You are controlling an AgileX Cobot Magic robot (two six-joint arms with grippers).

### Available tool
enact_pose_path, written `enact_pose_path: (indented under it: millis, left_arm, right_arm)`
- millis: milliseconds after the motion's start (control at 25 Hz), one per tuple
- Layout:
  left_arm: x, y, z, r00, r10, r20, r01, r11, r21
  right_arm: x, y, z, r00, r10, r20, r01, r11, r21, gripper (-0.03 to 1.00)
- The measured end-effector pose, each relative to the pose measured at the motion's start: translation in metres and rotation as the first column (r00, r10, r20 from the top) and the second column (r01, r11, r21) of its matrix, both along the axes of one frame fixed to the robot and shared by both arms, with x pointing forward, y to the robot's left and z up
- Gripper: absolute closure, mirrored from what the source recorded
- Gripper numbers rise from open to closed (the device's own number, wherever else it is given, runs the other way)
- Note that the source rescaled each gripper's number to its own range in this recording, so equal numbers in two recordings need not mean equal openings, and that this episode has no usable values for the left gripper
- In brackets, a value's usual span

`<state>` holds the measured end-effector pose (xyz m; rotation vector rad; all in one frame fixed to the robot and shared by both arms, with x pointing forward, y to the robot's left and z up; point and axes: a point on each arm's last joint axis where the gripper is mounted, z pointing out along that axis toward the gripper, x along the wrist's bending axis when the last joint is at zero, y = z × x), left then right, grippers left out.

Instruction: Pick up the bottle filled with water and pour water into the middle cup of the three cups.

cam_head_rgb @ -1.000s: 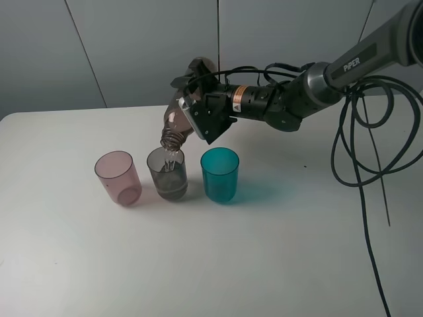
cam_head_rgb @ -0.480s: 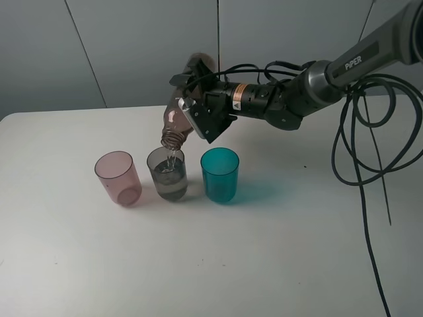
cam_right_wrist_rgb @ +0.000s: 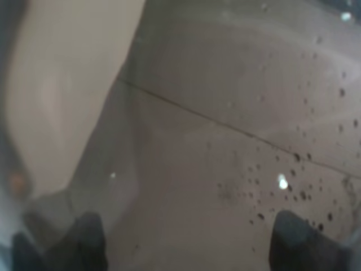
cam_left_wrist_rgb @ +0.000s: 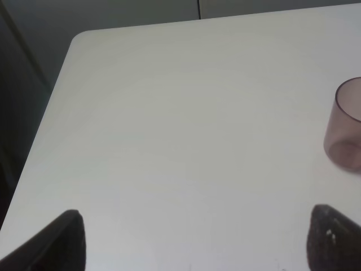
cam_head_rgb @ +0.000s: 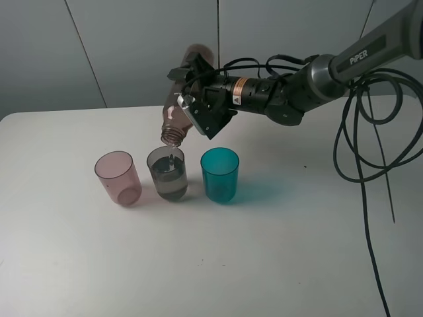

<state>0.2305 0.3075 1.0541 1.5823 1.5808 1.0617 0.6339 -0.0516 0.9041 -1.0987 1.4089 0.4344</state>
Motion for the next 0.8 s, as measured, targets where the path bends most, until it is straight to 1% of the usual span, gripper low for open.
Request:
enact_pose_path:
  millis: [320,560,800]
  left_arm:
    - [0.0,0.0,0.0,1.0,0.0,0.0,0.0,1.0,0.0]
    - [0.0,0.0,0.0,1.0,0.0,0.0,0.0,1.0,0.0]
    - [0.0,0.0,0.0,1.0,0.0,0.0,0.0,1.0,0.0]
  right_arm:
    - [-0.0027,0.0018,0.0034,0.998,0.041,0.045,-0.039,0.999,-0.038,0.97]
    - [-0.0074,0.0088,0.0033,0.994,0.071,0.079,-0.066,0.996,-0.064,0.97]
    - [-0.0078,0.0094,0.0033,0.992,0.077,0.095,-0.07,0.995,-0.076,0.97]
